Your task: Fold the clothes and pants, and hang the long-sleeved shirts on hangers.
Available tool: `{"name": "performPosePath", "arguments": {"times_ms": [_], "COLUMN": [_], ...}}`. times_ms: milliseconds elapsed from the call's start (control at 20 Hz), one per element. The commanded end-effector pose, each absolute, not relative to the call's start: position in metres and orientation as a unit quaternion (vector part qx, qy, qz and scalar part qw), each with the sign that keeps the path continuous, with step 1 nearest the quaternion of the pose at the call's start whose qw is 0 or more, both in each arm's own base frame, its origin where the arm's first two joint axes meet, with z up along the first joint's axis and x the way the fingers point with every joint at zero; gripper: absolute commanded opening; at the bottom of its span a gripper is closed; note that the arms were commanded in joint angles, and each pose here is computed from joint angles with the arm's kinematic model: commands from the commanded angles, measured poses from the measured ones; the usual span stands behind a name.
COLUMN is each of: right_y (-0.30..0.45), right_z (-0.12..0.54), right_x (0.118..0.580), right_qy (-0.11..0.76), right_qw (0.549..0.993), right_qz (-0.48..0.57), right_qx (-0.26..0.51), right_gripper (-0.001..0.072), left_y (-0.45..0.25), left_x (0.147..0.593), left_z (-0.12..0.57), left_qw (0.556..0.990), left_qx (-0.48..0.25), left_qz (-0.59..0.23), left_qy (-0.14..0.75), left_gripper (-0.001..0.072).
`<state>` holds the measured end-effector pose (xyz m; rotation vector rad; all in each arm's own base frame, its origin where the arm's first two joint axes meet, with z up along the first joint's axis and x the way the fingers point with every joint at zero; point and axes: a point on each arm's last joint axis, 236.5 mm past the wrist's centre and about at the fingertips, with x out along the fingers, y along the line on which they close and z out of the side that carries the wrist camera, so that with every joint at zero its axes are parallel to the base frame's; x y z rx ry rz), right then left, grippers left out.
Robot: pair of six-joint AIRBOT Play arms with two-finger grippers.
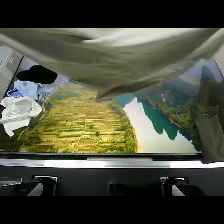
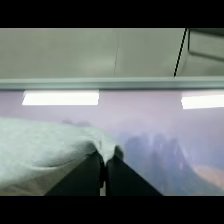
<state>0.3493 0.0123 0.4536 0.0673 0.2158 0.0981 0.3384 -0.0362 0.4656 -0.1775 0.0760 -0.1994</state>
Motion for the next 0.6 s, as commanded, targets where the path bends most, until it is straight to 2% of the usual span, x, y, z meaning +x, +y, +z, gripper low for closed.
{"name": "performPosePath", "arguments": {"times_ms": [0,150,250,350,550], "right_y": [0.005,0.004,0.001,-0.003,-0.015], "right_z": [0.544,0.593,0.595,0.566,0.434], "right_x": [0.283,0.254,0.256,0.283,0.394], "right_qy": [-0.051,-0.154,-0.159,-0.100,0.123], "right_qw": [0.998,0.987,0.986,0.994,0.991], "right_qz": [0.024,0.022,0.016,0.008,-0.001], "right_qx": [0.035,0.044,0.040,0.037,0.045], "right_gripper": [0.0050,0.0050,0.0050,0.0050,0.0051], "left_y": [-0.030,-0.029,-0.019,-0.017,-0.047], "left_x": [0.254,0.229,0.233,0.250,0.293], "left_z": [0.521,0.524,0.494,0.434,0.283], "left_qw": [0.992,0.993,0.996,0.991,0.940], "left_qx": [-0.086,-0.077,-0.079,-0.085,-0.156], "left_qz": [-0.075,-0.066,-0.041,-0.033,-0.084], "left_qy": [-0.056,-0.064,-0.003,0.101,0.292], "left_gripper": [0.0026,0.0026,0.0026,0.0026,0.0026]}}
